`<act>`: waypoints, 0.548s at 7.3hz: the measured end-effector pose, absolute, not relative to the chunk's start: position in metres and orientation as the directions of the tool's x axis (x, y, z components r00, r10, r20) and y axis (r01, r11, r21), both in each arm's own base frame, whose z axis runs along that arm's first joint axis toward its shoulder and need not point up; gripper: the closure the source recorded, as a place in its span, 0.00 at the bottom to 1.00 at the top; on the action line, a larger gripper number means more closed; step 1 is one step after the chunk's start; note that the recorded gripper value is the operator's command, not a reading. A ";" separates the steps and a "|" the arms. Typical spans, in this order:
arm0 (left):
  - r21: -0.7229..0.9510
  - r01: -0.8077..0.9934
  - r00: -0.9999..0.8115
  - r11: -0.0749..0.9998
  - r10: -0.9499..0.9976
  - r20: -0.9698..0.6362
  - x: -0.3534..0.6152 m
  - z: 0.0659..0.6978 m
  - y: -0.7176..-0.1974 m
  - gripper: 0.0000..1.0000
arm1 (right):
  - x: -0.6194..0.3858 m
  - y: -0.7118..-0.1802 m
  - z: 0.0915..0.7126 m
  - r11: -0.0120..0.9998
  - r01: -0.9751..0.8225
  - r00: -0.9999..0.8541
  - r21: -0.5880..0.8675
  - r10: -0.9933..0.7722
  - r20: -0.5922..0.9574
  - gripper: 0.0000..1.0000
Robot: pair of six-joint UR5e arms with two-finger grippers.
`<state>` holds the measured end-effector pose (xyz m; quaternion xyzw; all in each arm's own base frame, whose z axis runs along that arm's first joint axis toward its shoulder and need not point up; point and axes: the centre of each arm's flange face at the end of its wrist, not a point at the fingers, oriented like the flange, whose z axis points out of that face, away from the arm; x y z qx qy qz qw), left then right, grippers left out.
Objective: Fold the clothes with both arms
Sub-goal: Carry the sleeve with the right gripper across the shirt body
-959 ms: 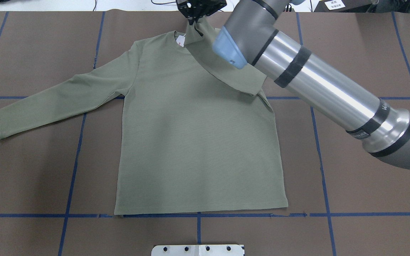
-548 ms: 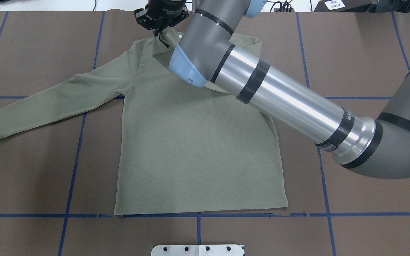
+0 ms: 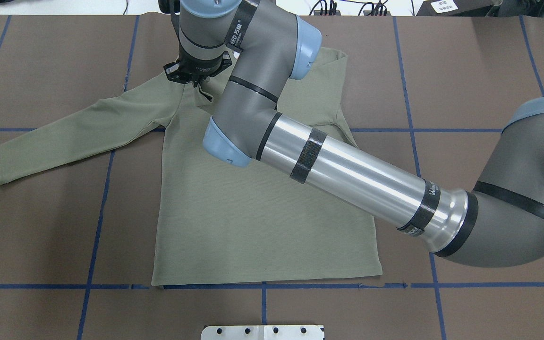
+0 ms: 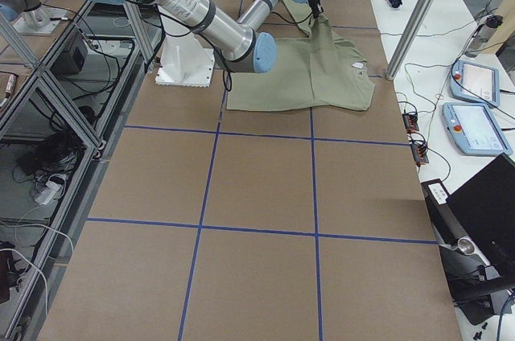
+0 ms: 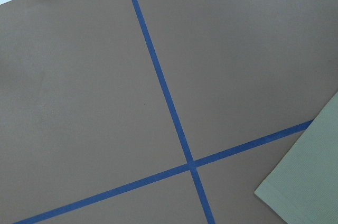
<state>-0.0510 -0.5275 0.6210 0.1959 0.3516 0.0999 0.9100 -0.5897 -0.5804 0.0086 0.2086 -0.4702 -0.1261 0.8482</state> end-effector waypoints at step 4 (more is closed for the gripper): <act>0.422 -0.045 0.733 0.906 0.317 -0.603 -0.051 0.625 -0.530 0.00 | -0.638 -0.531 -0.025 0.881 -0.074 0.509 0.468 -0.370 0.777 0.00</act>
